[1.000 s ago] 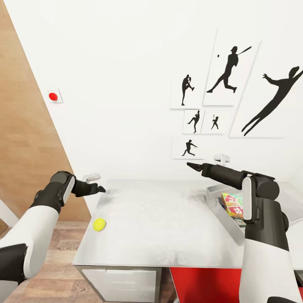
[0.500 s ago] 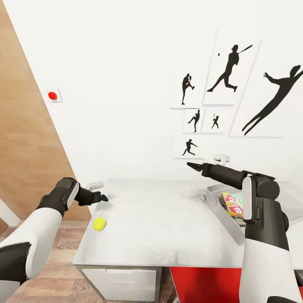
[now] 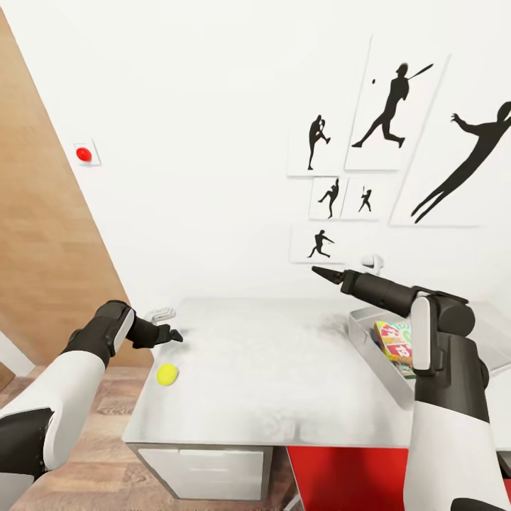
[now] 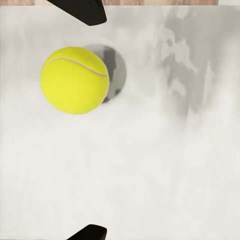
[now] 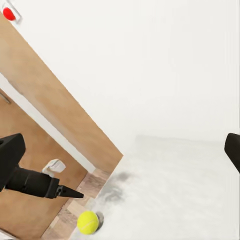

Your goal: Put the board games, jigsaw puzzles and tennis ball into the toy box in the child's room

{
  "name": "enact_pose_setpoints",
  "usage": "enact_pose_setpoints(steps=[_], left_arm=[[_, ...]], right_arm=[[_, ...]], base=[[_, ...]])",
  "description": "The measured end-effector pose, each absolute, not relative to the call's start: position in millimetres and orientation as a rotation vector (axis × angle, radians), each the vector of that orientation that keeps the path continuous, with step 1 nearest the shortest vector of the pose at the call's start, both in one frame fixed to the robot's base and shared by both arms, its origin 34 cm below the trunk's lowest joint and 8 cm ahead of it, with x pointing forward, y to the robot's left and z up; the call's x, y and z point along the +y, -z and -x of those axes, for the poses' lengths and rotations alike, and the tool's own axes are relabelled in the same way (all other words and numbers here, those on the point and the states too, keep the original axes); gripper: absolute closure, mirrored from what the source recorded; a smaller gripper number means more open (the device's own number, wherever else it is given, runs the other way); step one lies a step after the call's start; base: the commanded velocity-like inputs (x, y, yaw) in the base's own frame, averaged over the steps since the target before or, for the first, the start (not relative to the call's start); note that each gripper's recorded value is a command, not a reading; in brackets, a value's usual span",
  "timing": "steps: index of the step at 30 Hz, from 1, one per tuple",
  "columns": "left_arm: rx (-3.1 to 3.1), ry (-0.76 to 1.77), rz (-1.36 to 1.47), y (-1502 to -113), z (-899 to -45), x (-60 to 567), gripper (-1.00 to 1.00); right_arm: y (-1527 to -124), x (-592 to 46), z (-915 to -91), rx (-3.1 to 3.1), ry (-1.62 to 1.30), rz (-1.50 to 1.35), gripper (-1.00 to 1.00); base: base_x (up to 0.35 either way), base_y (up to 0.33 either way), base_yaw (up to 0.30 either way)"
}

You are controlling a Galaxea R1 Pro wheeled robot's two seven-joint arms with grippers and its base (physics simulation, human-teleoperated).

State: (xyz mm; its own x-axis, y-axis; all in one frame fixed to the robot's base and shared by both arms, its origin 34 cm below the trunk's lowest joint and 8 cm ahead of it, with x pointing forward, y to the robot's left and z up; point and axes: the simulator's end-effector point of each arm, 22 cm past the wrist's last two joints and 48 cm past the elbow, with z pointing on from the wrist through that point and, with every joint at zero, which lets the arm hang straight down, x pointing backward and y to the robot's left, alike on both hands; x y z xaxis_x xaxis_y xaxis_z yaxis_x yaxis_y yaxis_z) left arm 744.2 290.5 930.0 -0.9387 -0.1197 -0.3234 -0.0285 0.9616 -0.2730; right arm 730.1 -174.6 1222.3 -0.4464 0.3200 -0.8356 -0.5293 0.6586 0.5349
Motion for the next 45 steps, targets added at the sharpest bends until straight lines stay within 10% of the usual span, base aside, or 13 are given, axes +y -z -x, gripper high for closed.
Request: enact_pose_setpoints(steps=[45], left_arm=[[2.858,0.256,0.138,-879,-729,309,-1.0]], right_arm=[[-1218,-155,-728,1.736,-1.149,0.17,-1.0]], base=[[0.0,0.0,0.0]])
